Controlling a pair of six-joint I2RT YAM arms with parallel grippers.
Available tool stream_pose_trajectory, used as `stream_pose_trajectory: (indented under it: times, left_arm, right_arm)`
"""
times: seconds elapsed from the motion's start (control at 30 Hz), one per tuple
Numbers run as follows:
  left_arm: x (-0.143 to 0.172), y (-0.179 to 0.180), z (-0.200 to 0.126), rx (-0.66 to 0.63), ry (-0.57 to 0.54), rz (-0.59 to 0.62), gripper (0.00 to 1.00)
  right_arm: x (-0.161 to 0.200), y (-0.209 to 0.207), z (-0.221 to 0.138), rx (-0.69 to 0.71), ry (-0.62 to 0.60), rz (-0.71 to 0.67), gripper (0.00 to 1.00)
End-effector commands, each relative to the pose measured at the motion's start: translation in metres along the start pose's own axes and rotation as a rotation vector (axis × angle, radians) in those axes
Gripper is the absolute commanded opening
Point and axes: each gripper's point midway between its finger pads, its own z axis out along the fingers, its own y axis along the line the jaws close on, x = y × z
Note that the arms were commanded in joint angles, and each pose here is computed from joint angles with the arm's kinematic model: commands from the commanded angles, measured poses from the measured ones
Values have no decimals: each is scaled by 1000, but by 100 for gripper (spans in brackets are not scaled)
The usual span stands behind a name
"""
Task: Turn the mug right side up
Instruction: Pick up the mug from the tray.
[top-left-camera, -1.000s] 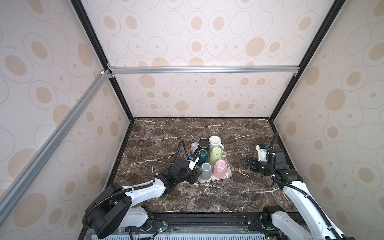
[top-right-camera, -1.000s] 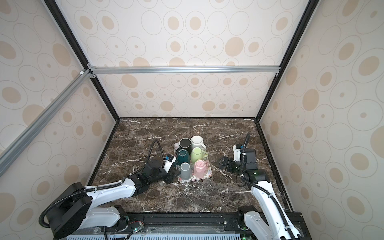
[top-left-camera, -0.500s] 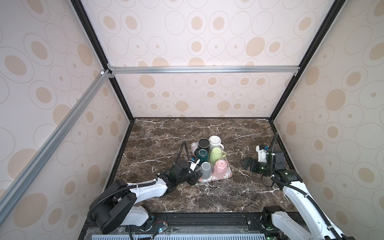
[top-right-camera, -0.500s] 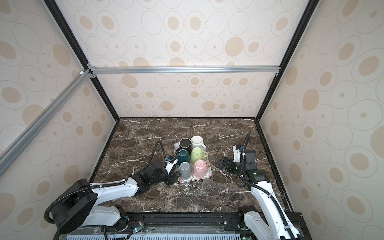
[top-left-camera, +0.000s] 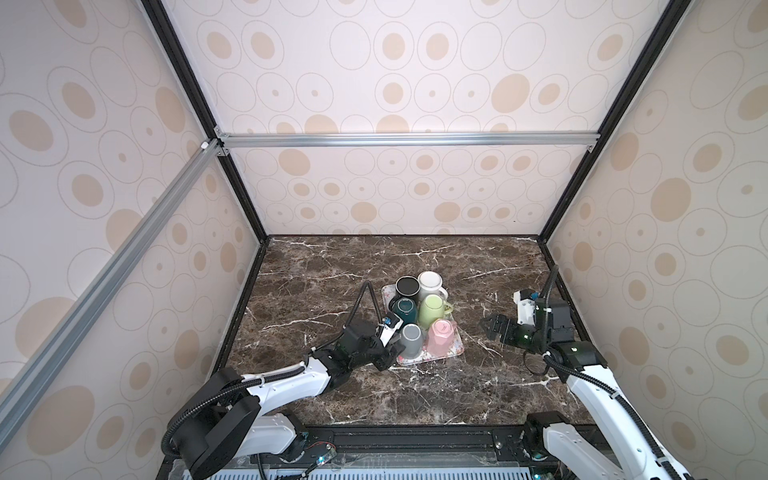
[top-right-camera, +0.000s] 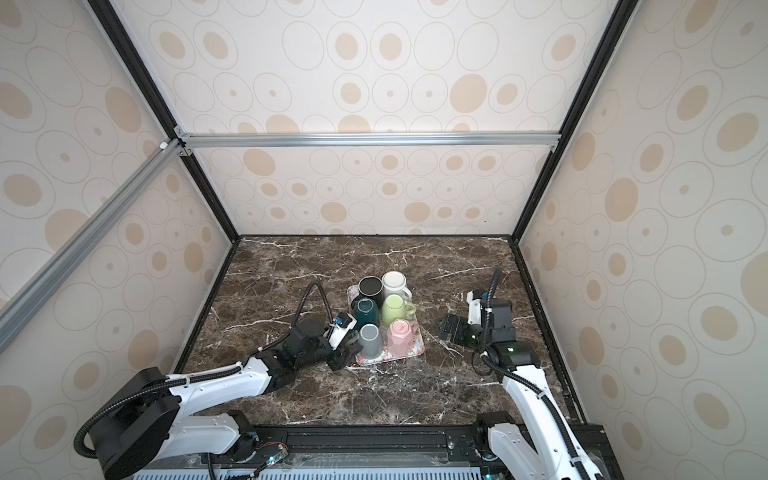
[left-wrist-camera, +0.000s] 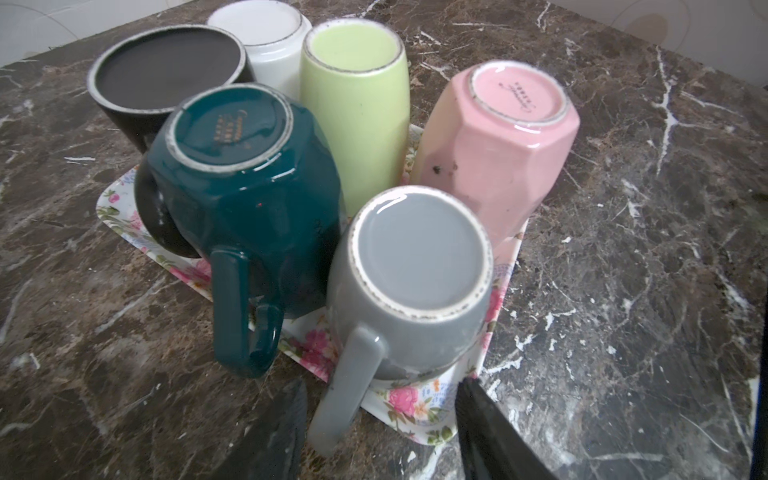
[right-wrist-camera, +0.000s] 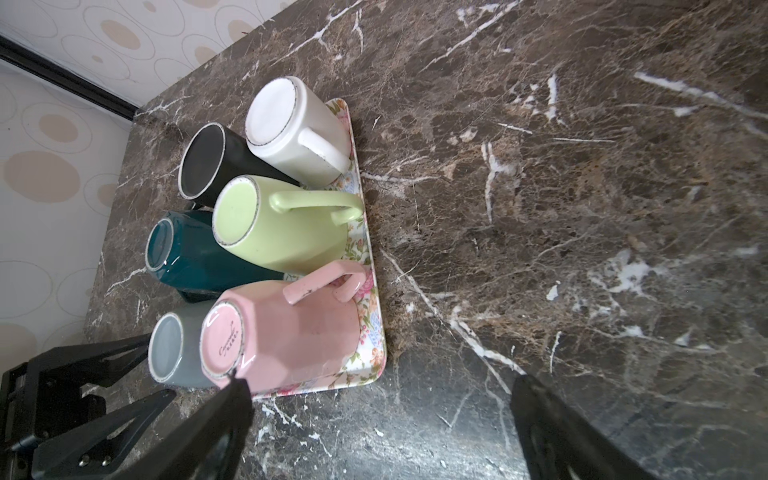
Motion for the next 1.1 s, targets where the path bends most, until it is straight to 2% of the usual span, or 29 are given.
stream_pose_trajectory:
  times: [0.0, 0.57, 0.77, 1.07]
  left_arm:
    - [-17, -2, -4, 3, -33, 135, 56]
    - [-26, 2, 16, 68, -16, 246, 55]
    - [-24, -6, 27, 147, 30, 247, 55]
    - [-16, -11, 29, 181, 53, 212, 51]
  right_arm:
    - [7, 0, 1, -9, 20, 4, 100]
    - [9, 0, -1, -5, 28, 0, 100]
    - [11, -1, -1, -2, 28, 6, 100]
    - [14, -4, -3, 10, 27, 2, 100]
